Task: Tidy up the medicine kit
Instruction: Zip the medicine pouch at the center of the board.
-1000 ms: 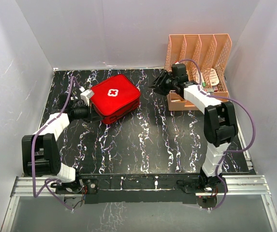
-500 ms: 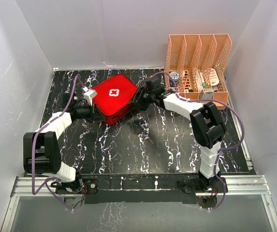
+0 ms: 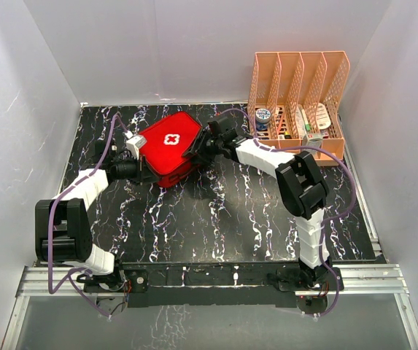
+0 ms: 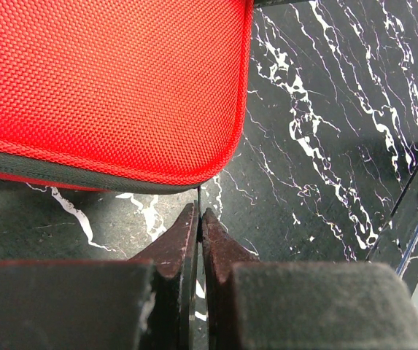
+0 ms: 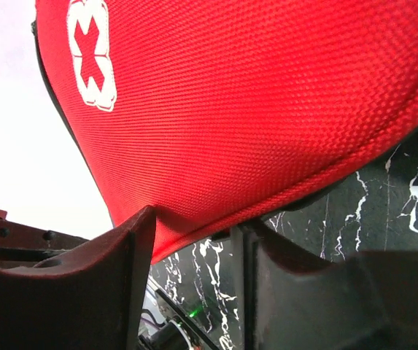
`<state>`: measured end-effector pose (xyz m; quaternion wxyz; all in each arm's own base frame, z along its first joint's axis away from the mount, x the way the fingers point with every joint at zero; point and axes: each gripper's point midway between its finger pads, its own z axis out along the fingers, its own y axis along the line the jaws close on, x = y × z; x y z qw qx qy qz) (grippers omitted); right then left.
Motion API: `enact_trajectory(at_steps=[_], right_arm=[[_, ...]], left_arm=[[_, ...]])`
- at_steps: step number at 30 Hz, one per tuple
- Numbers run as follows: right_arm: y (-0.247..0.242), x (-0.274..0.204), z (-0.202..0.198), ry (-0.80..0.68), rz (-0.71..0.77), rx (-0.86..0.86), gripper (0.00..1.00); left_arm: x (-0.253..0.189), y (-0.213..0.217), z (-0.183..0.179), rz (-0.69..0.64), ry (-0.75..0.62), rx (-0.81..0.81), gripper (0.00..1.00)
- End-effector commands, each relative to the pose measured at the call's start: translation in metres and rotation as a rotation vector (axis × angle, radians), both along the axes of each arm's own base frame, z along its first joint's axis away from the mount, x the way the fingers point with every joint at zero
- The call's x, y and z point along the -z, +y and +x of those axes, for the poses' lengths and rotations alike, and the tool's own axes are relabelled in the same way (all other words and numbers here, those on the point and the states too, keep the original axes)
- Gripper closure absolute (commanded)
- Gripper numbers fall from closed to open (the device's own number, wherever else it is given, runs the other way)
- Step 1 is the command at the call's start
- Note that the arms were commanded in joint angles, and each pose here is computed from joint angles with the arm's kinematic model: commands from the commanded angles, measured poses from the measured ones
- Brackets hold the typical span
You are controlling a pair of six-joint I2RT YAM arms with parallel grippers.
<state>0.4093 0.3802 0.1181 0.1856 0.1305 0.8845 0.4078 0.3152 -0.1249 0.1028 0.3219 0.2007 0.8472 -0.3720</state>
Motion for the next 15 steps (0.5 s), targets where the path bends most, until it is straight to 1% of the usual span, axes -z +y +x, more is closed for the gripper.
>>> enact_trajectory(at_steps=[1,2,3,4,11,15], right_arm=[[0.018,-0.019,0.01,-0.041,0.056,-0.008,0.65],[0.019,-0.015,0.007,-0.029,0.055,-0.014,0.8],[0.018,-0.012,0.005,-0.02,0.054,-0.015,0.98],[0.017,-0.011,0.003,-0.017,0.053,-0.012,1.0],[0.003,-0.009,0.002,-0.018,0.024,0.018,1.0],[-0.006,-0.011,0.004,-0.024,0.018,0.034,1.0]], left_arm=[[-0.017,-0.005,0.003,-0.016,-0.047,0.013,1.0],[-0.017,-0.004,0.003,-0.015,-0.047,0.011,1.0],[-0.017,-0.004,0.004,-0.011,-0.049,0.009,1.0],[-0.017,-0.003,0.004,-0.007,-0.048,0.004,1.0],[-0.015,0.01,0.01,0.051,-0.07,-0.043,1.0],[-0.016,0.027,0.018,0.076,-0.083,-0.093,1.0]])
